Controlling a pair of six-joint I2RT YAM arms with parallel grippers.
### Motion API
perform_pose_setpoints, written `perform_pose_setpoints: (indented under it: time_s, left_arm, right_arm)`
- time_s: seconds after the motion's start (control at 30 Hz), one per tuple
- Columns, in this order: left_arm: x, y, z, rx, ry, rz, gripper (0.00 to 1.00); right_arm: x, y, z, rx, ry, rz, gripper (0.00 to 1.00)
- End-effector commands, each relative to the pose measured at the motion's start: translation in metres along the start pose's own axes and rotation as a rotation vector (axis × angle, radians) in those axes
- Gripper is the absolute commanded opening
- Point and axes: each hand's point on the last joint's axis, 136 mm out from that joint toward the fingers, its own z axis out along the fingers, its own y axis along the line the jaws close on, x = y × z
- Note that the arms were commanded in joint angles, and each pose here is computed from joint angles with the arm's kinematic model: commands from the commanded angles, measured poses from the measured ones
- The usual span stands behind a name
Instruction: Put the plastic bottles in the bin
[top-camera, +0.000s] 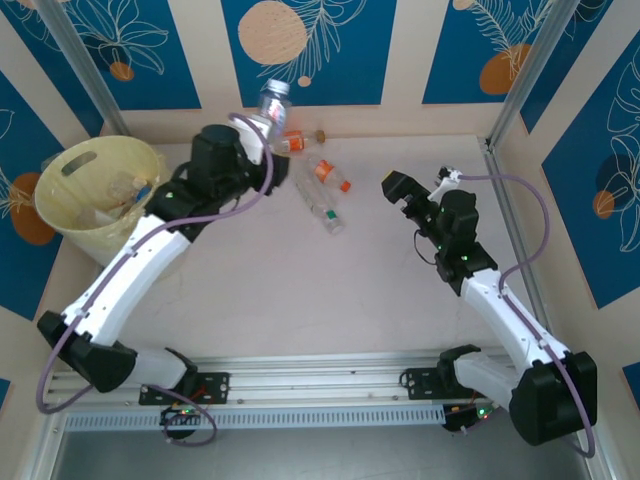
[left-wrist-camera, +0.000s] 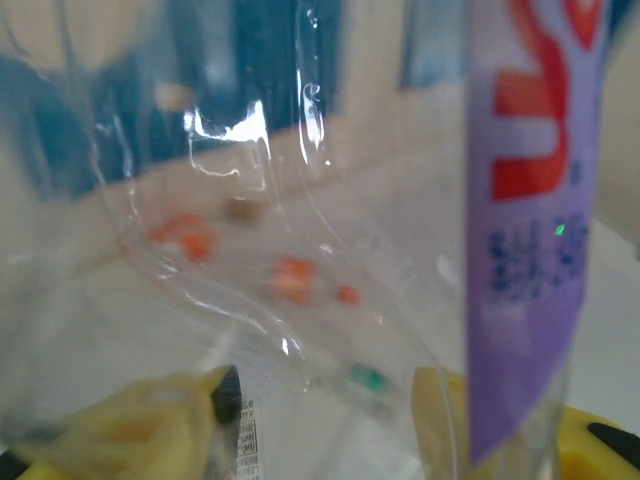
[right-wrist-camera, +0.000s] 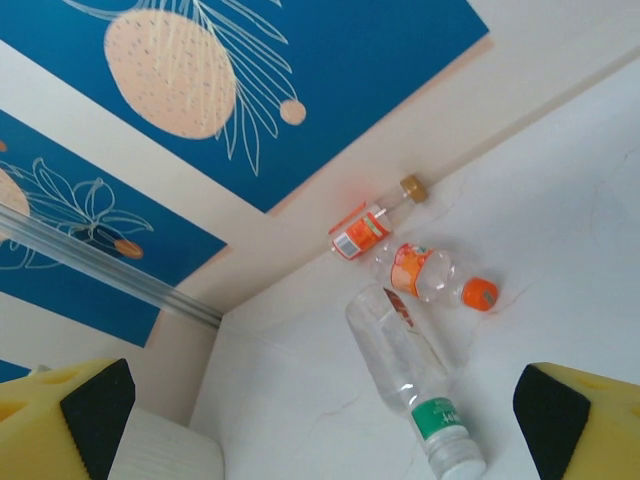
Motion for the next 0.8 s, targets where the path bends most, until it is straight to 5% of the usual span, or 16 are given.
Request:
perform_pose_setpoints:
  time_s: [0.0,0.27,0.77]
  left_arm:
    - [0.007,0.089,-0.036,-0.426,0.066,0.031,0.31]
    - [0.03,0.194,-0.087,-0.684,0.031,-0.234,0.28]
    - [0.09,0.278,-0.079,-0.777,0.043,-0.609,0.35]
  right_arm:
    - [-0.008,0.017,0.005,-0.053,0.01,-0.019,1.0]
    - [0.001,0.017,0.012,-0.064,0.056,-0.004,1.0]
    - [0.007,0.014,0.016,-0.063,0.084,0.014,0.99]
